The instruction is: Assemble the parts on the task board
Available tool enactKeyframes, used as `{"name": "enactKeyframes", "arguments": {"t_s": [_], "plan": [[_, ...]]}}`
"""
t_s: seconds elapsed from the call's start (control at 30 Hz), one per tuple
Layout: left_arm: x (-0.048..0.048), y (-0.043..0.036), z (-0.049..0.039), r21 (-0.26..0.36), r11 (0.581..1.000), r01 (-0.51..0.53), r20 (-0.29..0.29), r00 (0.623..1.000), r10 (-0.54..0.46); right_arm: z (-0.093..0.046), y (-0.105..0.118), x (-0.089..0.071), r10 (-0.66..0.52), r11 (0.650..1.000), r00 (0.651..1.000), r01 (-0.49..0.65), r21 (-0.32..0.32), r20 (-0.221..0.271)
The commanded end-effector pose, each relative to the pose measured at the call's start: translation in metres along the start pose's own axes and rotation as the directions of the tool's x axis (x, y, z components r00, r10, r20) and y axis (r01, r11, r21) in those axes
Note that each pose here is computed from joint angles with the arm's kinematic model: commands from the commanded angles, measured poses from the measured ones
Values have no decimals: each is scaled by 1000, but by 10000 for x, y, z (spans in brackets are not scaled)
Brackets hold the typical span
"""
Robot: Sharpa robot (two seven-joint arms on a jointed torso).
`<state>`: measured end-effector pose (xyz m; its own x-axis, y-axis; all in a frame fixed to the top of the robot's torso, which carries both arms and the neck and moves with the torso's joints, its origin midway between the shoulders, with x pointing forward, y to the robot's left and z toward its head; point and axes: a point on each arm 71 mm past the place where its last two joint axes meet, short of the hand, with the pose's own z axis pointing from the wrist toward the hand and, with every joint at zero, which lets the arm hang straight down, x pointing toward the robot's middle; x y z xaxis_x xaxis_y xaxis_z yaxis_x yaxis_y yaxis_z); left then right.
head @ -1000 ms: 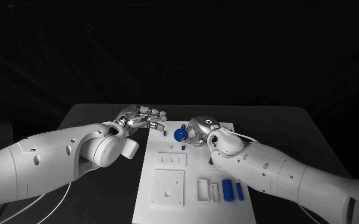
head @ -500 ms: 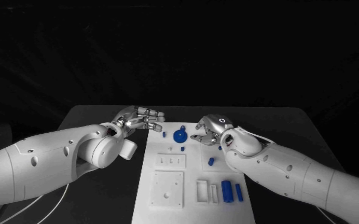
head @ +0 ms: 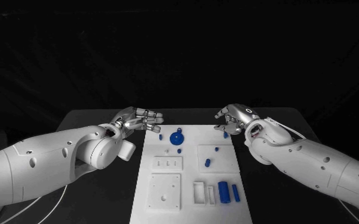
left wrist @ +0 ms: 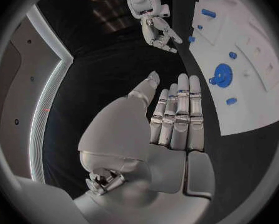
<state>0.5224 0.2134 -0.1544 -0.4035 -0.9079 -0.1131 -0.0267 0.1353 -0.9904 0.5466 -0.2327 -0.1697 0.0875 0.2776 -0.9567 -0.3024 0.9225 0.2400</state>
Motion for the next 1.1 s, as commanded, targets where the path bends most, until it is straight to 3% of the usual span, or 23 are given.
{"name": "enactKeyframes", "arguments": {"t_s": [0.03,0.4,0.7,1.1], "plan": [[2,-11,4,12,1000,1,-11,1000,-1,-26,-76,12,111,990,993,-113,-82,-39],[-14,35,13,8,1000,2,-11,1000,-2,-105,-512,104,123,990,987,-129,-52,-106],[-30,71,20,3,1000,1,-8,1000,-1,-143,-624,260,168,985,974,-173,-23,-155],[-31,89,22,0,1000,0,-9,1000,0,-141,-701,356,198,980,971,-198,14,-133]]}}
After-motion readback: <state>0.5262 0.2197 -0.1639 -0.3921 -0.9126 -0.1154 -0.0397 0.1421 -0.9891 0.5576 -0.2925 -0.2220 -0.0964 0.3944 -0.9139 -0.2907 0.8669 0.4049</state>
